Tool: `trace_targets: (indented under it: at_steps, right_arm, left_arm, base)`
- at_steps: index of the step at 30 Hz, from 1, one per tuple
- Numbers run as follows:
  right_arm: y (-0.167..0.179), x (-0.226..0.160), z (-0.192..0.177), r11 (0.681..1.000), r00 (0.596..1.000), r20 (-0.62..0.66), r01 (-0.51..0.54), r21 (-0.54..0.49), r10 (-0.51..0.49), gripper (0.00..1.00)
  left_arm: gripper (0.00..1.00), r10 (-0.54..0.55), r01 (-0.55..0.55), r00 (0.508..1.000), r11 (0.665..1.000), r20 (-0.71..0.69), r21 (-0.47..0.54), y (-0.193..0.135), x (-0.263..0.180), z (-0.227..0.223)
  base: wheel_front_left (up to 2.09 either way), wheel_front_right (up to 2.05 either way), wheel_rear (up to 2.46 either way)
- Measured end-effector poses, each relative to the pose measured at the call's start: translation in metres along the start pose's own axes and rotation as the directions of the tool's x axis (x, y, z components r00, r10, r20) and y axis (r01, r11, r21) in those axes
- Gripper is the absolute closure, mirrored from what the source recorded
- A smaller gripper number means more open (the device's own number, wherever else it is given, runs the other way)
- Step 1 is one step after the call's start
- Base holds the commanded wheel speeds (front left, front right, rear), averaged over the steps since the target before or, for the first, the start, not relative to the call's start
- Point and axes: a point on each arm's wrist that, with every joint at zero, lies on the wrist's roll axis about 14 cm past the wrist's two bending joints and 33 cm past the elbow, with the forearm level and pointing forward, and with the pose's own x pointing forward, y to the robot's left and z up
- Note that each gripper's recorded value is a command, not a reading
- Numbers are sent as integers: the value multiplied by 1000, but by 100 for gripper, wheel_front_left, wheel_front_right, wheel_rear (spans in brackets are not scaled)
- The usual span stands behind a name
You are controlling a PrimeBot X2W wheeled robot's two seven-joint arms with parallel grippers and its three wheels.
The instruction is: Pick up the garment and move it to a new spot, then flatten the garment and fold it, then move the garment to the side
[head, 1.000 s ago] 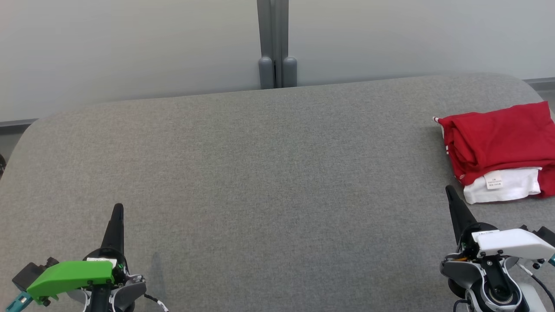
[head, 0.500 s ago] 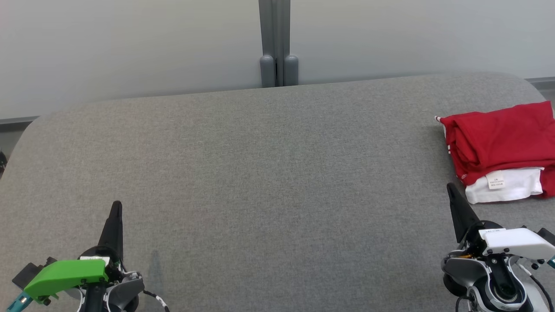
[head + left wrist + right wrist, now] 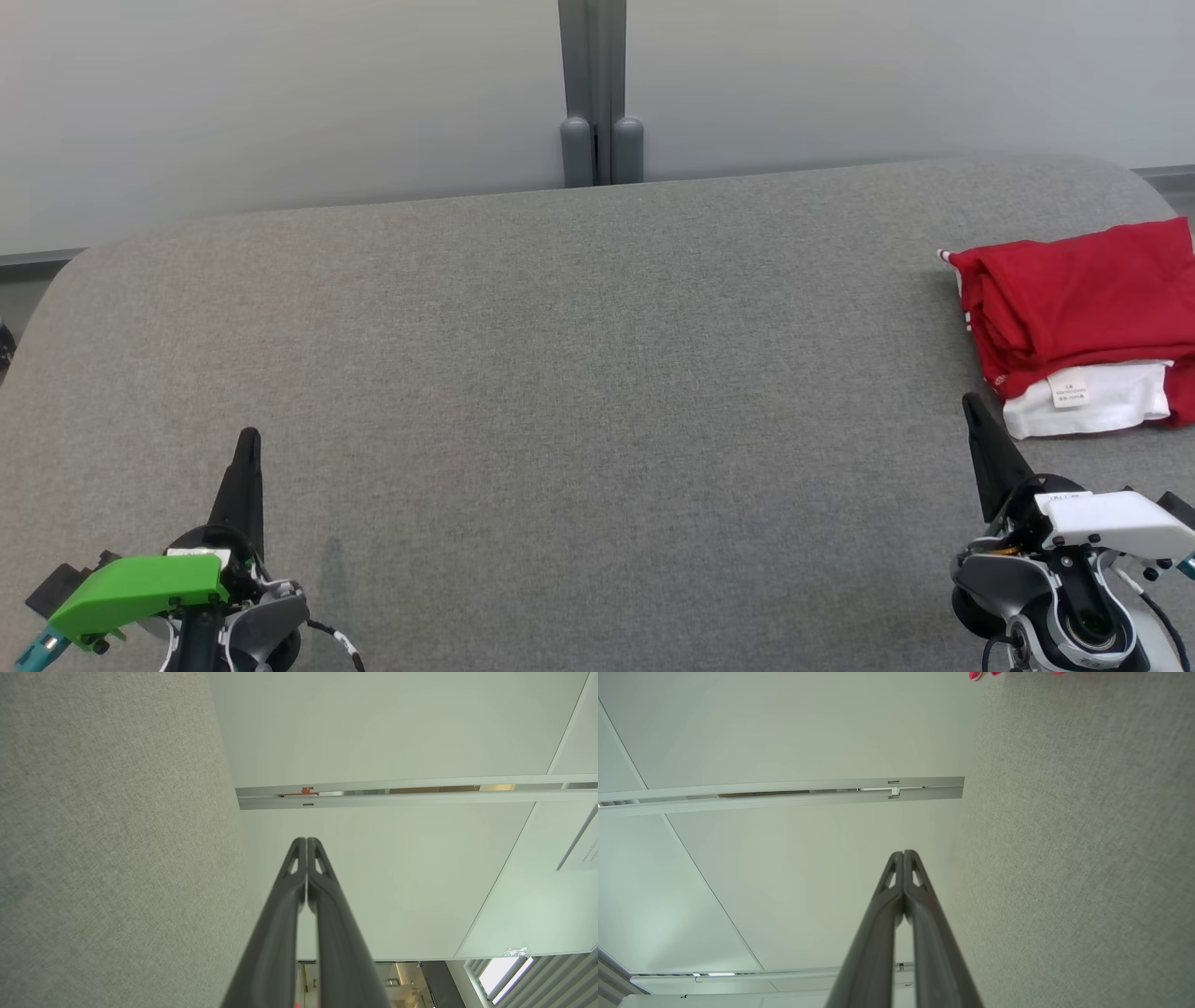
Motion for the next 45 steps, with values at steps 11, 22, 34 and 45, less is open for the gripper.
trace_targets:
  at_steps: [11,22,34,45]
  right_arm:
    - [0,0,0,1000,1000,0,0,0,0,100]
    - [0,0,0,1000,1000,0,0,0,0,100]
    - [0,0,0,1000,1000,0,0,0,0,100]
    - [0,0,0,1000,1000,0,0,0,0,100]
  left_arm:
    - [100,0,0,1000,1000,1,0,0,0,0]
    - [100,0,0,1000,1000,1,0,0,0,0]
    - [100,0,0,1000,1000,1,0,0,0,0]
    - [100,0,0,1000,1000,1,0,0,0,0]
  base:
    - [0,0,0]
    - [0,0,0]
    - [0,0,0]
    - [0,0,0]
